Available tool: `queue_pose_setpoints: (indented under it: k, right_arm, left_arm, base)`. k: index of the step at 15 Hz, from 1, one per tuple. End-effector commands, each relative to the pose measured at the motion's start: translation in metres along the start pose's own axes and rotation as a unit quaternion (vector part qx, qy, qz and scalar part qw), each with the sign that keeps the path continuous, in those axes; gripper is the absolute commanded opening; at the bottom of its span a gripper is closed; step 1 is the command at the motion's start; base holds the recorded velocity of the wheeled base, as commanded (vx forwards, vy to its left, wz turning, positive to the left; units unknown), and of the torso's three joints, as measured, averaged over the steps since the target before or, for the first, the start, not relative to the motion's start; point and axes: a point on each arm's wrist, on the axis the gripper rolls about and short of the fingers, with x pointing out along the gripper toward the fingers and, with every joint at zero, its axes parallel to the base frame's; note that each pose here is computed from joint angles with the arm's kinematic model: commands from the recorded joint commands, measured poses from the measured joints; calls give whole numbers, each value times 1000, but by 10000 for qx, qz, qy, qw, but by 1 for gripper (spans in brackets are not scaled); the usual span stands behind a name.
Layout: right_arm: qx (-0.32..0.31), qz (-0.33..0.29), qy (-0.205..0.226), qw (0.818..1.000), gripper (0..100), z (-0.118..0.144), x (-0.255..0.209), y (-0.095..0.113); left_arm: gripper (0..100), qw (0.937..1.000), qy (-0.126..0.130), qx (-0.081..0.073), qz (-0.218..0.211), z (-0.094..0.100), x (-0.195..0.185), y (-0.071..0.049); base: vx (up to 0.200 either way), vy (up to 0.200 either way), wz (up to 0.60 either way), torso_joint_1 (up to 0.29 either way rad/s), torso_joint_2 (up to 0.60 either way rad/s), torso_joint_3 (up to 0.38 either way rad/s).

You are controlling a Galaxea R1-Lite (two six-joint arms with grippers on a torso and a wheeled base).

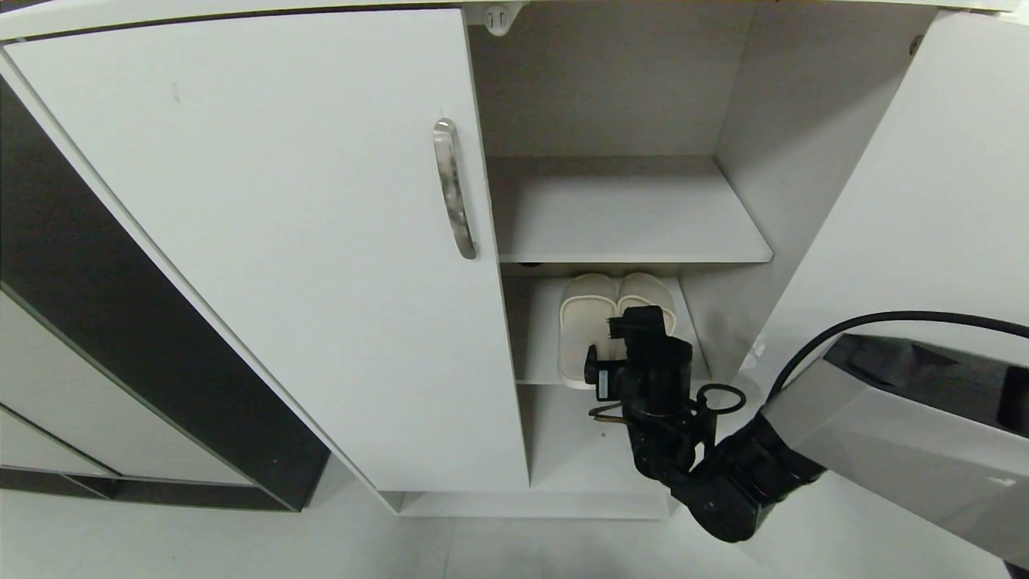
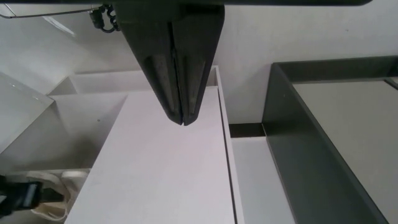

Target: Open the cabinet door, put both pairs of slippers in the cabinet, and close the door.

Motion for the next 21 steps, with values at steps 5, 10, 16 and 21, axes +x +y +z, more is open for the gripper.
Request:
queue_pose_setpoints:
  k: [5, 10, 16, 21]
  right_arm:
    - [-18, 223, -6, 9997, 100, 0, -33, -1]
    - [3, 216, -28, 9998, 100, 2, -34, -2]
    - [40, 225, -67, 9997, 100, 6, -35, -2]
    - [44, 264, -73, 9996, 100, 8, -39, -1]
  left_arm:
    - [0, 10000, 6, 1, -2, 0, 0, 0]
    - [0, 10000, 7, -14, 13, 0, 0, 0]
    - [0, 10000, 6, -14, 6, 0, 0, 0]
    - [0, 10000, 6, -14, 6, 0, 0, 0]
  base:
    - [-200, 0, 0, 0, 4, 5]
    - [0, 0, 0, 0, 0, 0]
    - [0, 0, 0, 0, 0, 0]
    - [0, 0, 0, 1, 2, 94]
